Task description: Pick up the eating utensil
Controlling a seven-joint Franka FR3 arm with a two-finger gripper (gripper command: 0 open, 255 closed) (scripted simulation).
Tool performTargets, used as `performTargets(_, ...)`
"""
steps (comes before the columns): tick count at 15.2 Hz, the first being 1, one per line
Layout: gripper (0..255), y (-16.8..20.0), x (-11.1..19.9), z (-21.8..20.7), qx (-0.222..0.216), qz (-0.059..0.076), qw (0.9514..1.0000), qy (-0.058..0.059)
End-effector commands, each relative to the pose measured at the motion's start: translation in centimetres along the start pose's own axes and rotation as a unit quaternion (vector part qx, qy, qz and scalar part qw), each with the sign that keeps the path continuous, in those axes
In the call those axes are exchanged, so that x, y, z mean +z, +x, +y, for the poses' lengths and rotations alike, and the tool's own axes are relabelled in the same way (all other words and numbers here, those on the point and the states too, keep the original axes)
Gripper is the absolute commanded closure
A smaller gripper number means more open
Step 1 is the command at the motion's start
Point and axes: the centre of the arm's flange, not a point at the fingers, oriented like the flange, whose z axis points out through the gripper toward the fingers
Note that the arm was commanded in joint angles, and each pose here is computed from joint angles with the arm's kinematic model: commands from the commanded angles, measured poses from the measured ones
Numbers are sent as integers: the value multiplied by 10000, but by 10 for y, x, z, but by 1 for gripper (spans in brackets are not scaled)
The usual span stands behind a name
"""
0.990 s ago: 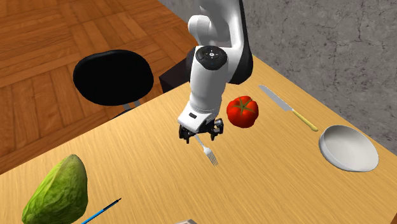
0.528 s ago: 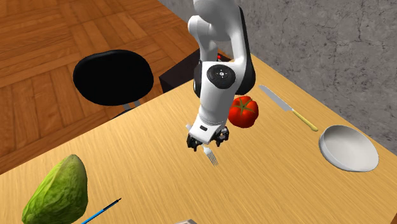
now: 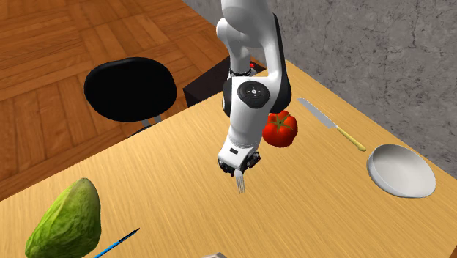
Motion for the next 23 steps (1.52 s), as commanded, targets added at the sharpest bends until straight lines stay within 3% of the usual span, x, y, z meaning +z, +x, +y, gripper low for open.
performTargets(1, 255, 0, 0, 0, -4, -2, 10000, 3)
performTargets(6, 255, 0, 1, -1, -4, -2, 10000, 3)
performTargets(23, 255, 9, -78, 7, -4, -2, 10000, 3)
